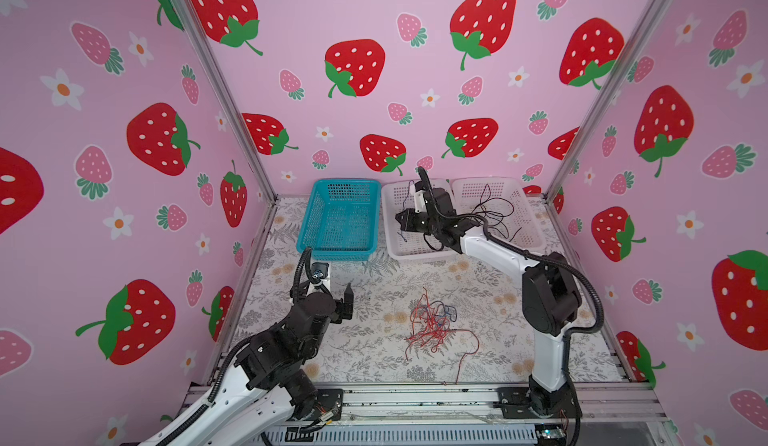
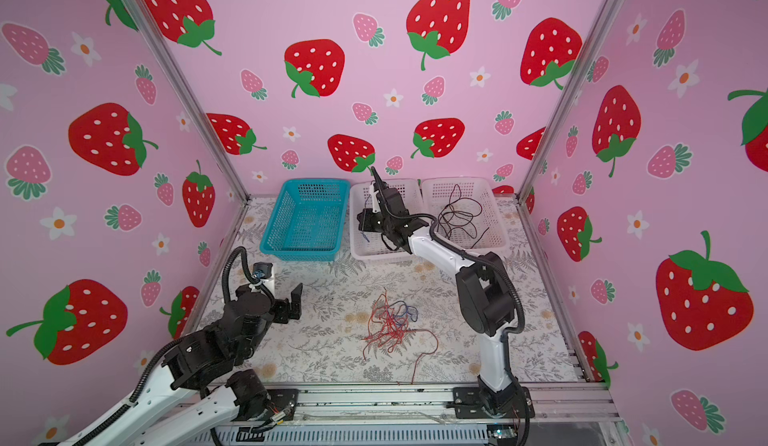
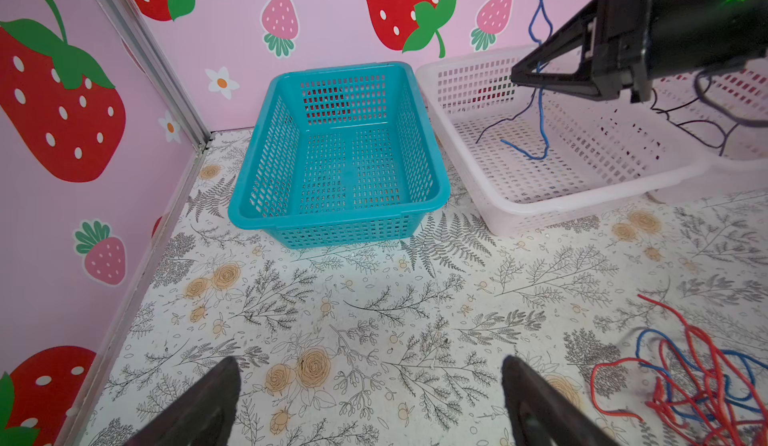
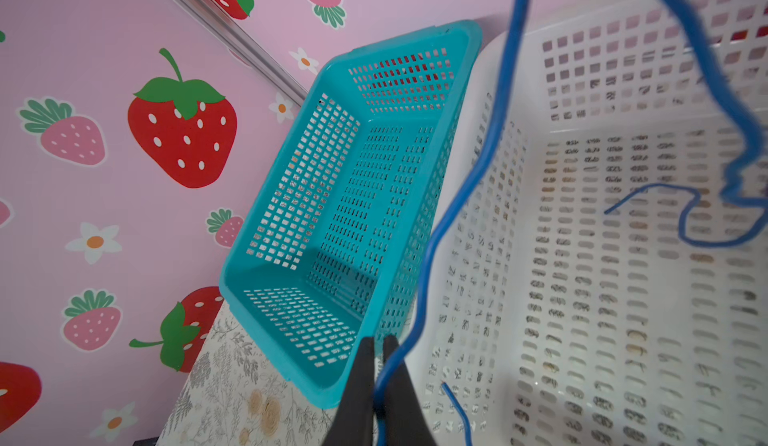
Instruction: Untangle the cables
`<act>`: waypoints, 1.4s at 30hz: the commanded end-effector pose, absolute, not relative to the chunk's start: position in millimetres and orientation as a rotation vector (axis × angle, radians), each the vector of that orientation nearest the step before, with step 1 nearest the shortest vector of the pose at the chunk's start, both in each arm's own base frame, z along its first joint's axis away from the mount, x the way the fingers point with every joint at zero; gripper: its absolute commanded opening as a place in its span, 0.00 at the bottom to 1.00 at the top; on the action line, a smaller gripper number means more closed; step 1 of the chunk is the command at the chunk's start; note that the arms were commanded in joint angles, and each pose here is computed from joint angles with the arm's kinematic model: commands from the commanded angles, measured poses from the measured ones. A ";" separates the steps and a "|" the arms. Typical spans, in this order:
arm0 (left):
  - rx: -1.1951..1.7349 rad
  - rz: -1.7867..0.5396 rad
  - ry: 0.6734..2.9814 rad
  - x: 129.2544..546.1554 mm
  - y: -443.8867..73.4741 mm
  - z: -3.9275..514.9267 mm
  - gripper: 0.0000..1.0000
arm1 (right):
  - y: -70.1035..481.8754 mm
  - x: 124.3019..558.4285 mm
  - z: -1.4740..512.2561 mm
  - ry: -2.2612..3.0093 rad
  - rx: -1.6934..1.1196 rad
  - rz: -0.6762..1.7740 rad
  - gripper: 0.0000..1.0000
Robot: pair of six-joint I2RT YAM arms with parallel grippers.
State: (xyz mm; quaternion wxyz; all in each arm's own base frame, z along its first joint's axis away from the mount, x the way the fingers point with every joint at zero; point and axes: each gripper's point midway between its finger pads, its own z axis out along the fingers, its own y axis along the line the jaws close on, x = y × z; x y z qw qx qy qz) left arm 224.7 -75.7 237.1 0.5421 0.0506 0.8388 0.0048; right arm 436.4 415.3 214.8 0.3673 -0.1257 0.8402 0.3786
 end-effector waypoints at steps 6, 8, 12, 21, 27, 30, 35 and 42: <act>0.110 0.024 1.981 225.8 -73.2 238.1 0.99 | 401.5 459.6 151.0 2.358 -0.402 0.809 0.00; 0.113 0.022 1.985 225.9 -73.9 237.1 0.99 | 399.9 465.9 140.3 2.380 -0.404 0.791 0.00; 0.118 0.023 1.989 225.9 -74.6 236.1 0.99 | 396.4 478.6 115.7 2.432 -0.411 0.767 0.00; 0.129 0.024 1.997 226.5 -76.6 234.2 0.99 | 396.1 493.0 105.4 2.475 -0.475 0.660 0.02; 0.135 0.027 2.001 226.9 -77.1 233.3 0.99 | 395.0 486.8 140.4 2.430 -0.513 0.651 0.23; 0.135 0.027 2.001 226.7 -76.9 232.9 0.99 | 395.7 478.5 167.2 2.391 -0.541 0.653 0.33; 0.132 0.030 1.999 226.5 -76.1 233.4 0.99 | 390.1 460.5 203.2 2.346 -0.571 0.646 0.44; 0.135 0.032 2.002 227.1 -76.5 233.1 0.99 | 372.2 437.9 237.2 2.302 -0.625 0.517 0.61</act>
